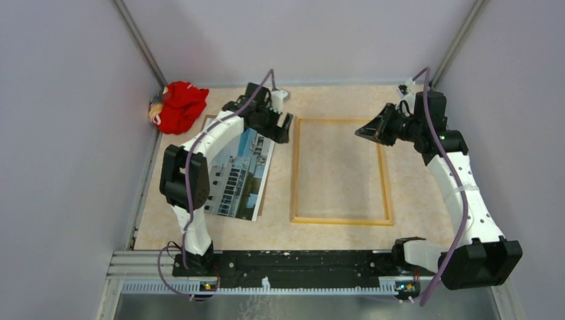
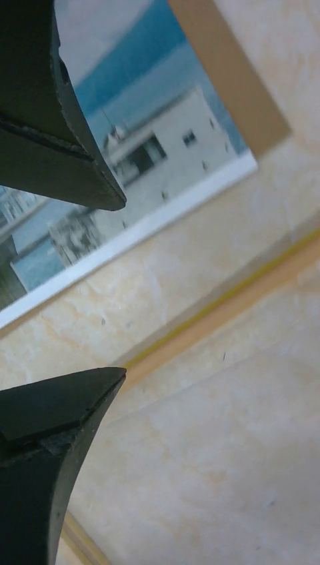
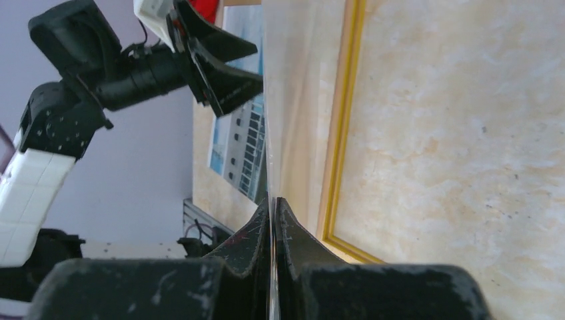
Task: Put the photo into the frame
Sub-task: Adjust the photo frame at the center of the board, then place the photo frame item in the photo frame.
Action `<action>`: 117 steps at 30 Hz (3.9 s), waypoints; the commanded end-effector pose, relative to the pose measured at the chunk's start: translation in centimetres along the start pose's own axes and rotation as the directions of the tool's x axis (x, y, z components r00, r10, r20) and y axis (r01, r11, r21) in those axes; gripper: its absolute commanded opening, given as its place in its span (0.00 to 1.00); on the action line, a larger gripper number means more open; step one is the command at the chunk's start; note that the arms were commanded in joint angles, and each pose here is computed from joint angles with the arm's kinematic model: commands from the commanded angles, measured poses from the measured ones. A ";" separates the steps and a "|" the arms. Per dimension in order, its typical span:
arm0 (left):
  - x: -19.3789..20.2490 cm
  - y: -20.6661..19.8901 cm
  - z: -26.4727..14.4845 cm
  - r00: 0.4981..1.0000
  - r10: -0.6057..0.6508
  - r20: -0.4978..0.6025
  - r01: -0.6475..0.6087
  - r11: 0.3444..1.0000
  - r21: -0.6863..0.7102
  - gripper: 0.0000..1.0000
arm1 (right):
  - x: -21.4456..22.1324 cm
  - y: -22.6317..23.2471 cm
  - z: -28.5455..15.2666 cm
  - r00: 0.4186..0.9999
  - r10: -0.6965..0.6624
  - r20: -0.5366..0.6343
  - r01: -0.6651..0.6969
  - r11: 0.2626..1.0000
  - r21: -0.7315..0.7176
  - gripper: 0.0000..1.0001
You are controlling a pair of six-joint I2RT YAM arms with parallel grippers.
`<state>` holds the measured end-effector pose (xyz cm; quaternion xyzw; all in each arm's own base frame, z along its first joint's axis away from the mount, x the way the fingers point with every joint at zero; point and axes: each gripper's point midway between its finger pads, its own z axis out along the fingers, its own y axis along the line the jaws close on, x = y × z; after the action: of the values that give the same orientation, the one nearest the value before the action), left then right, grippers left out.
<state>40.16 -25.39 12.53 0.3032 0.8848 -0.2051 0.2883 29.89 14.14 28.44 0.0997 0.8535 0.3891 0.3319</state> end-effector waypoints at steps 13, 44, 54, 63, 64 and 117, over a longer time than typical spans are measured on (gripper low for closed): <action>2.7 4.1 -1.7 0.997 -0.077 -0.001 0.077 0.997 -0.002 0.96 | 0.1 -4.5 5.0 0.998 0.022 -0.055 -0.023 0.999 -0.031 0.00; 4.3 1.6 1.1 0.996 -0.025 -0.090 0.031 0.997 0.072 0.86 | -1.7 -14.5 5.1 0.988 -0.123 -0.091 0.150 0.897 0.417 0.00; 4.0 1.4 1.0 0.996 -0.016 -0.088 0.023 0.997 0.076 0.85 | -1.5 -14.8 5.9 0.991 -0.109 -0.082 0.133 0.906 0.401 0.00; 4.6 -0.3 2.9 0.994 -0.009 -0.110 0.022 0.993 0.120 0.78 | -0.8 -14.0 6.3 0.988 -0.092 -0.123 0.130 0.929 0.347 0.00; 4.6 -0.5 3.2 0.994 -0.013 -0.112 0.028 0.991 0.128 0.76 | -0.6 -14.0 6.3 0.987 -0.088 -0.131 0.128 0.930 0.344 0.00; 8.1 -1.4 6.2 0.979 -0.083 -0.188 0.120 0.974 0.194 0.00 | 4.8 -10.1 4.7 0.986 0.134 -0.104 -0.119 0.983 0.137 0.00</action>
<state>37.13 -26.36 4.40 0.3044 0.8925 -0.2807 0.1786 31.07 11.74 15.88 0.1468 0.8922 0.3409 0.2574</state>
